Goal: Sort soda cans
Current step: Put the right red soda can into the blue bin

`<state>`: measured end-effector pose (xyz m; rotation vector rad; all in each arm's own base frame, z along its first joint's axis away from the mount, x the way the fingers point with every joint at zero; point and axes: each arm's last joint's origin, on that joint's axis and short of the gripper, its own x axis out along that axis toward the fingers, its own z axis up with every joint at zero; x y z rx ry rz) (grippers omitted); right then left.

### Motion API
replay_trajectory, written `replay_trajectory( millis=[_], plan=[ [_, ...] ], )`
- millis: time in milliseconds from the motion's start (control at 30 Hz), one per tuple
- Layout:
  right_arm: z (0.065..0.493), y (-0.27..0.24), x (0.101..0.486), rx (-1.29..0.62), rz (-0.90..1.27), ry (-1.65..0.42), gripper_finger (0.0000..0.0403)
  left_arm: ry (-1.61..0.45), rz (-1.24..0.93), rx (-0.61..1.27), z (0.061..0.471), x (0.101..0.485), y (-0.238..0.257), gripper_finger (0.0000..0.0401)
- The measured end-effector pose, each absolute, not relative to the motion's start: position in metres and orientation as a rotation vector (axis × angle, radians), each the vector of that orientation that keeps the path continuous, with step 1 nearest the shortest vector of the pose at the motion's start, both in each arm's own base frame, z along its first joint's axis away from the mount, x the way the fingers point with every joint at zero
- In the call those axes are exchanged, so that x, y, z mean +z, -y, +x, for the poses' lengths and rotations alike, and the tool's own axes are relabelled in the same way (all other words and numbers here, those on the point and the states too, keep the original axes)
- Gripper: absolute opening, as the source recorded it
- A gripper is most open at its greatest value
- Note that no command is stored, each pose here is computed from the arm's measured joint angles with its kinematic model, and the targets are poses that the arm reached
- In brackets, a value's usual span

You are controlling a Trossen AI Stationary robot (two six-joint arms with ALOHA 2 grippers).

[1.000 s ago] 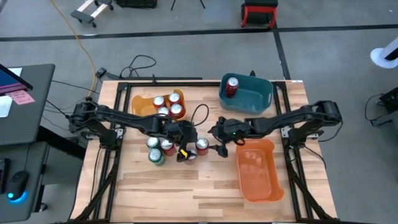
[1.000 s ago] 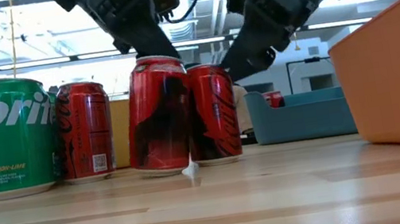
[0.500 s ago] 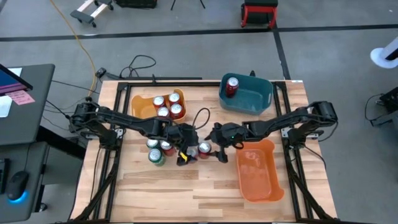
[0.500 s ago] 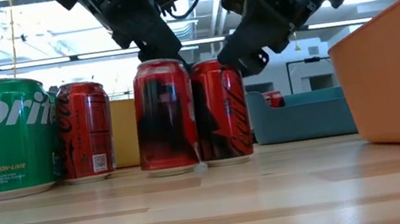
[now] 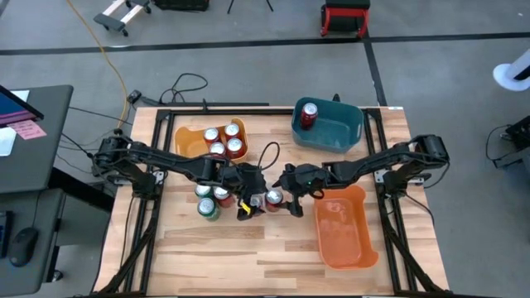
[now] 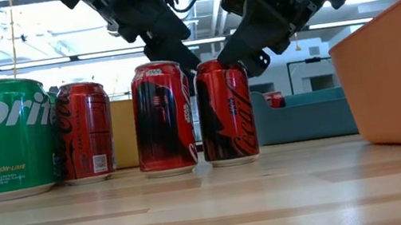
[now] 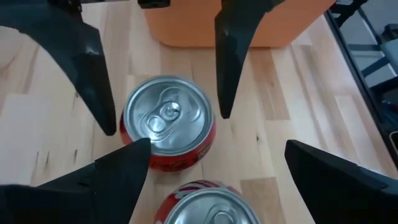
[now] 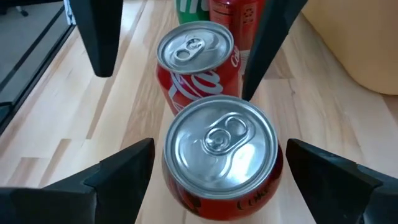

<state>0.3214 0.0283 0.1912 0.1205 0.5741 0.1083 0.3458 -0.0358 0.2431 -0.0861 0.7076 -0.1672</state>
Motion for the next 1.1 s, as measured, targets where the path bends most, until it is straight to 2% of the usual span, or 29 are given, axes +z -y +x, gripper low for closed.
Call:
replay_trajectory(
  millis=[367,500,767,967,1100],
  plan=[
    [0.324,-0.027,0.184,0.100,0.130,-0.600,0.0379,-0.709,-0.099,-0.171,0.346,0.243,0.036,0.0367],
    [0.324,-0.027,0.183,0.103,0.133,-0.601,0.0354,-0.718,-0.119,-0.177,0.348,0.240,0.037,0.0367],
    [0.324,-0.027,0.183,0.099,0.142,-0.600,0.0274,-0.719,-0.123,-0.188,0.354,0.232,0.037,0.0367],
    [0.321,-0.025,0.189,0.080,0.143,-0.593,0.0268,-0.694,-0.080,-0.126,0.346,0.245,0.035,0.0367],
    [0.311,-0.018,0.208,0.058,0.119,-0.563,0.0268,-0.678,-0.049,-0.033,0.329,0.267,0.030,0.0367]
  ],
)
